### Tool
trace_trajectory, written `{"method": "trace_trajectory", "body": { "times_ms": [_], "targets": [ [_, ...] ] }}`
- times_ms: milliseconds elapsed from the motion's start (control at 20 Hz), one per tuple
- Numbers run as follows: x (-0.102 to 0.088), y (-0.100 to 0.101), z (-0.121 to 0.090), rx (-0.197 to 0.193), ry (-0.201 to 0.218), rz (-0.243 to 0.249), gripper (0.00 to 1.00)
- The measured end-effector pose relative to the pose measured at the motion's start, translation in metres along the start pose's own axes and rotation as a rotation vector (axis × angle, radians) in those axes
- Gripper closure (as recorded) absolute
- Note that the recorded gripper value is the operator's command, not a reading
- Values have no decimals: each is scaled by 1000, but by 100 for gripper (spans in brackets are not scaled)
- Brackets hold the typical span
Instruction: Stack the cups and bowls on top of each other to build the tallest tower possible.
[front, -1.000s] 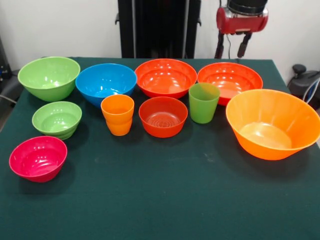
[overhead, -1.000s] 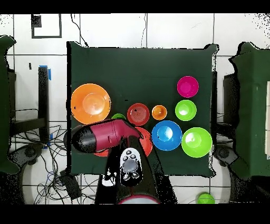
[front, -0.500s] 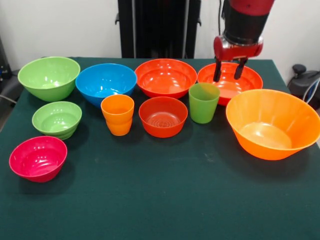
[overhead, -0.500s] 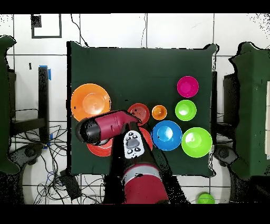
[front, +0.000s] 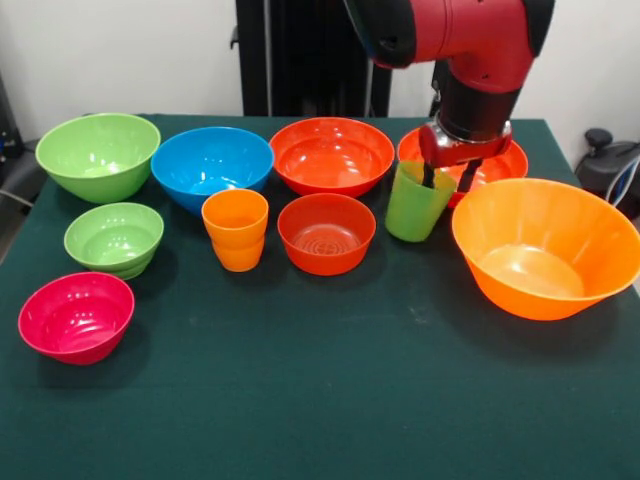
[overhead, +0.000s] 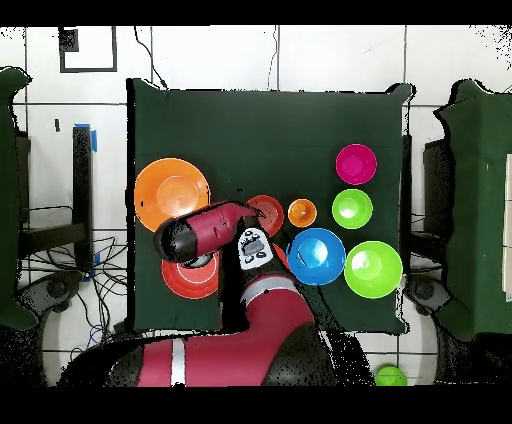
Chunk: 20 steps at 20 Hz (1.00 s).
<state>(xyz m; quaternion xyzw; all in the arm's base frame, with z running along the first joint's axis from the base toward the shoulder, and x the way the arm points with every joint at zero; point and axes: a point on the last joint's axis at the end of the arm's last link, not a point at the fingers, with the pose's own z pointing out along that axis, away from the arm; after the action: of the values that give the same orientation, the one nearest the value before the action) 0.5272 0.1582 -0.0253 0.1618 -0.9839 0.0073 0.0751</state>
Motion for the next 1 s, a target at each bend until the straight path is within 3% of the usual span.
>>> {"method": "trace_trajectory", "body": {
  "times_ms": [450,500,1000],
  "targets": [
    [-2,2,12,7,-2,-39,0],
    [-3,1,12,8,-5,-39,100],
    [-9,-14,3,18,-19,-28,100]
  ]
}}
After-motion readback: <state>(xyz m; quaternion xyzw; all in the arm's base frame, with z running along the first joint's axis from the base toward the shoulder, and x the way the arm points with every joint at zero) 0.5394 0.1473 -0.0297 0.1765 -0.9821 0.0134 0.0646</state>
